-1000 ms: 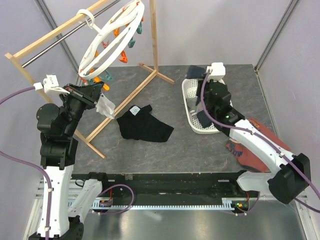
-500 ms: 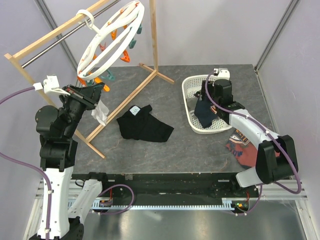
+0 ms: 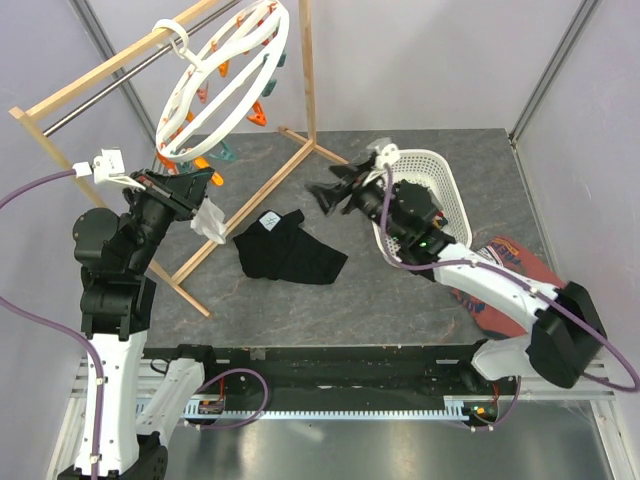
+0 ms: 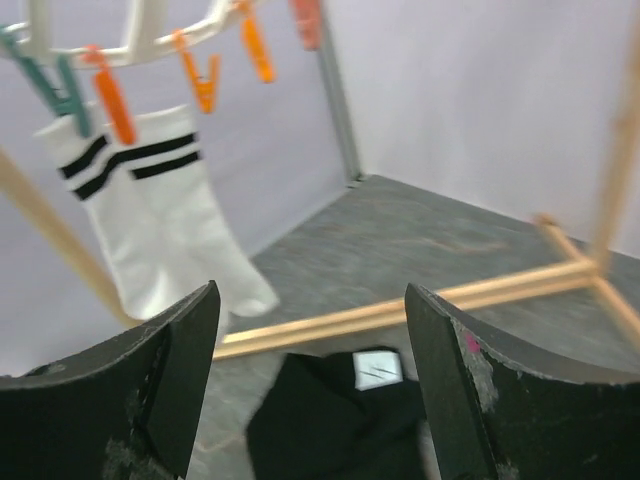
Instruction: Remove the socks clipped to the hanger
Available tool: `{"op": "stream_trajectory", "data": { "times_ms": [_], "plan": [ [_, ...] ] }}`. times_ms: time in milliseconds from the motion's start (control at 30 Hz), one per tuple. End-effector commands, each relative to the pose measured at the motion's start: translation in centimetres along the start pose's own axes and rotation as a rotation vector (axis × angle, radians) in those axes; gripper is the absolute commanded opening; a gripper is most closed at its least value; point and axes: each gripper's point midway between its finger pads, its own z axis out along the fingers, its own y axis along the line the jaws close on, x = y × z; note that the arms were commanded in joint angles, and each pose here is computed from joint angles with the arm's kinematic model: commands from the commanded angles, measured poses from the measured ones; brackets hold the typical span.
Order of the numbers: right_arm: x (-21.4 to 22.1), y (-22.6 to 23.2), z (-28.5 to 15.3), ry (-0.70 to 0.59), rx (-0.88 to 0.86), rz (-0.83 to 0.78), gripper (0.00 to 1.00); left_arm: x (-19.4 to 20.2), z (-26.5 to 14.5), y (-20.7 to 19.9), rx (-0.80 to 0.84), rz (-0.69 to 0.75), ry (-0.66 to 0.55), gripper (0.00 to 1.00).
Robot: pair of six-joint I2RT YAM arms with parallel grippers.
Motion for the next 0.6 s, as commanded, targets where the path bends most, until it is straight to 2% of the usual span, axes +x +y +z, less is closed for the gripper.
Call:
{"op": "stream_trajectory", "data": {
  "times_ms": [0,67,133,233,267,400,433,500,533,567],
  "plan": [
    [-1.4,7.3,3.2,-0.116,-0.215,-0.011,0.82,-0.2,-0.4,-1.3,0.052,0.036,0.016,0.07],
    [0.7,9.8,4.6,-0.084,-0.262,-0.021,0.82,-0.2,-0.3,-1.2,0.047,0.037,0.014,0.08],
    [0.4,12.0,5.6,-0.108,-0.303,-0.015,0.82,-0.3,-0.3,-1.1,0.042,0.037,0.012,0.08],
    [3.0,14.9,7.4,-0.087,-0.343,-0.014,0.82,-0.2,-0.1,-1.0,0.042,0.037,0.017,0.08],
    [2.4,16.4,7.8,-0.104,-0.359,-0.009,0.82,-0.2,-0.2,-1.1,0.043,0.037,0.016,0.08],
    [4.6,19.0,9.4,-0.077,-0.384,-0.003,0.80,-0.3,-0.3,-1.2,0.047,0.048,0.014,0.08],
    [6.3,19.4,9.9,-0.046,-0.387,-0.005,0.80,-0.4,-0.3,-1.2,0.046,0.048,0.013,0.09],
    [6.4,21.0,10.4,-0.049,-0.410,-0.006,0.79,-0.2,-0.3,-1.0,0.041,0.048,0.016,0.09],
    [8.1,21.2,10.9,-0.018,-0.404,-0.019,0.79,0.0,-0.3,-0.9,0.039,0.046,0.021,0.09],
    [7.6,21.9,11.4,-0.031,-0.398,-0.018,0.77,0.1,-0.3,-0.9,0.040,0.046,0.023,0.09]
  ]
}}
